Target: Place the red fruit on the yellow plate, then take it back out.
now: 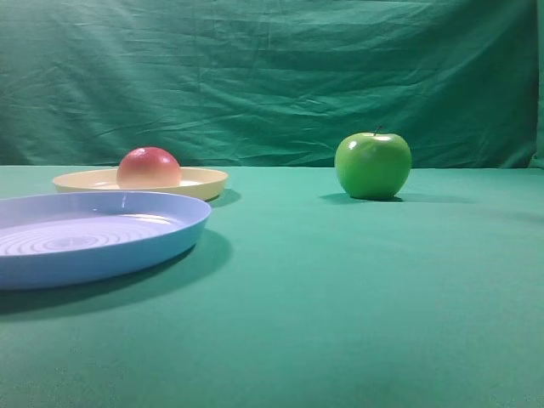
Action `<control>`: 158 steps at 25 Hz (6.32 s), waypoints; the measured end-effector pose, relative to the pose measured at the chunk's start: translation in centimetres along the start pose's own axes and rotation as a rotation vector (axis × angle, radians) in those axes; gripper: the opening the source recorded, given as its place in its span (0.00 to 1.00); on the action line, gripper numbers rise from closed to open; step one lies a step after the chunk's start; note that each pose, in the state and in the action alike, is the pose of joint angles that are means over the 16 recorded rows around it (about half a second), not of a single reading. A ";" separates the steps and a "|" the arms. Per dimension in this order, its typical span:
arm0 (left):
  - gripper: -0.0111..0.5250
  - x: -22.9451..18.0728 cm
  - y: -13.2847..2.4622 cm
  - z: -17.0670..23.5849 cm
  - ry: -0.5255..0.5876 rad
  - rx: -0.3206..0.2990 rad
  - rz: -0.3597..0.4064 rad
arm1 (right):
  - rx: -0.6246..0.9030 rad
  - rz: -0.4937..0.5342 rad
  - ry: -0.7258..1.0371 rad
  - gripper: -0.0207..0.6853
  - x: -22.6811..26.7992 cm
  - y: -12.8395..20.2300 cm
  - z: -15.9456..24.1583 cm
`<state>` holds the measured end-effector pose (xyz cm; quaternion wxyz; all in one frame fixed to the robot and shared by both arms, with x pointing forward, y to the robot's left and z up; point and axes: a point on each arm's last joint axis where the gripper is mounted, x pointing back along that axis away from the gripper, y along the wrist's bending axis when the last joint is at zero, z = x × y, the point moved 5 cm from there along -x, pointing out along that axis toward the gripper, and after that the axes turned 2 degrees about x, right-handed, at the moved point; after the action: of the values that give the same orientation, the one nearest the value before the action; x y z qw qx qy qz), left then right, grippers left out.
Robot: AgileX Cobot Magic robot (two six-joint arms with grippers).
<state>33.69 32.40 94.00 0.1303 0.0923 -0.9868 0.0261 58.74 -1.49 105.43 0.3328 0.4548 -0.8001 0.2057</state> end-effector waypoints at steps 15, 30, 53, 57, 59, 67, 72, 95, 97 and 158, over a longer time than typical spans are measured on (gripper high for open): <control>0.02 0.0 0.0 0.0 0.000 0.001 0.000 | 0.157 -0.035 -0.066 0.60 -14.5 1.7 -2.8; 0.02 0.0 0.0 0.0 0.000 0.001 0.000 | 0.139 0.003 -0.070 0.79 -20.2 1.4 -0.4; 0.02 0.0 0.0 0.0 0.000 0.001 0.000 | -0.029 0.051 0.021 0.27 -1.6 -4.5 -3.7; 0.02 0.0 0.0 0.0 0.000 0.001 0.000 | -0.114 0.125 0.056 0.26 4.5 -6.4 -2.9; 0.02 0.0 0.0 0.0 0.000 0.001 0.000 | -0.160 0.163 0.074 0.26 7.2 -7.2 -2.1; 0.02 0.0 0.0 0.0 0.000 0.000 0.000 | -0.318 0.268 0.131 0.26 14.1 -8.1 3.6; 0.02 0.0 0.0 0.0 0.000 0.000 0.000 | -0.384 0.301 0.159 0.26 14.4 -6.7 8.8; 0.02 0.0 0.0 0.0 0.000 -0.001 0.000 | -0.520 0.328 0.310 0.47 6.1 -1.3 26.3; 0.02 0.0 0.0 0.0 0.000 -0.001 0.000 | -0.524 0.324 0.320 0.55 5.8 -1.3 26.5; 0.02 0.0 0.0 0.0 0.000 0.001 0.000 | -0.260 0.654 -0.549 0.03 27.0 12.6 24.8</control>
<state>33.69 32.40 94.00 0.1303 0.0924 -0.9868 0.0264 29.43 -26.79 107.29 0.0800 0.1698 -0.9798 0.0696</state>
